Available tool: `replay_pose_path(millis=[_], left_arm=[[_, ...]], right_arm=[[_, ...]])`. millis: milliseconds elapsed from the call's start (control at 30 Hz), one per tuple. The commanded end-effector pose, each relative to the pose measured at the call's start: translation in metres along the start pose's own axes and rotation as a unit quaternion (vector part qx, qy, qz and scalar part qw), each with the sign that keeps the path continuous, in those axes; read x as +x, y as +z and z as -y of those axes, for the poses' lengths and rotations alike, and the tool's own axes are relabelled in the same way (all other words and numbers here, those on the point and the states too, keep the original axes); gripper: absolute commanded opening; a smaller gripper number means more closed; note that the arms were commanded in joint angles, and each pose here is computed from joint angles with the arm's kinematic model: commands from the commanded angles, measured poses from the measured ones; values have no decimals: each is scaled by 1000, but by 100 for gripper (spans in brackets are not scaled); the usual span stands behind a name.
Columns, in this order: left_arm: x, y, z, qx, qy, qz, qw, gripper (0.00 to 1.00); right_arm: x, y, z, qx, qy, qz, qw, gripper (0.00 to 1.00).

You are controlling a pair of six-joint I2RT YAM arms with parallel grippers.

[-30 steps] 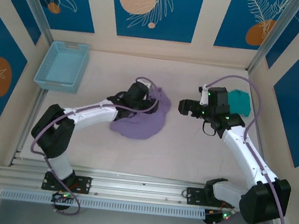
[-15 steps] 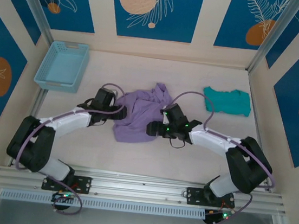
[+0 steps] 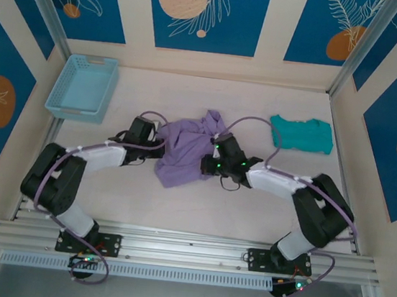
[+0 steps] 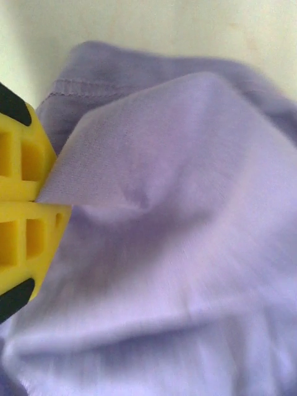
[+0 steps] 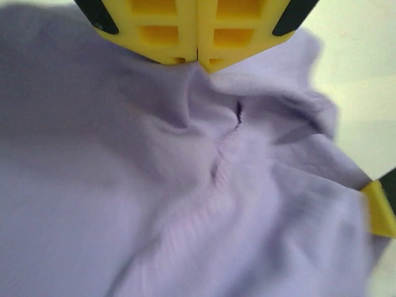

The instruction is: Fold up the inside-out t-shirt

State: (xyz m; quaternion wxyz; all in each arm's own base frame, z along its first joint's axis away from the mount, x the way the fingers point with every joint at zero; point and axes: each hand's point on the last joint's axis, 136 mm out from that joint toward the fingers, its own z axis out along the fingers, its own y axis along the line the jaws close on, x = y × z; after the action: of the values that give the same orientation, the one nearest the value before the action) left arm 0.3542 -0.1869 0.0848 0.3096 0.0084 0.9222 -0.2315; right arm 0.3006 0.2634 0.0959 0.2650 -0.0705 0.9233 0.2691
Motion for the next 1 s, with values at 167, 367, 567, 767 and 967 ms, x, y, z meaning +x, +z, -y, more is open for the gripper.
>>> replay_pose_path(millis=[167,367,567,767,967], left_arm=[[-90,-137,104,189,41,165,967,0],[-90,-150,77,109,47,194,974,0],[-63,-115,36,27,44,151,987,0],[-27,-50,10,-1,17,62,998,0],[-8,-27,1,0,-4,28,1000,0]], right_arm=[[-111,-179,-39,-95,-91,171,976,0],[-138,-218,-22,-83,-89,205,971,0],[-130,-160,16,-93,-2,113,989,0],[-98,-55,49,-94,61,-30,993,6],[-75,-47,61,36,-19,-31,999,23]])
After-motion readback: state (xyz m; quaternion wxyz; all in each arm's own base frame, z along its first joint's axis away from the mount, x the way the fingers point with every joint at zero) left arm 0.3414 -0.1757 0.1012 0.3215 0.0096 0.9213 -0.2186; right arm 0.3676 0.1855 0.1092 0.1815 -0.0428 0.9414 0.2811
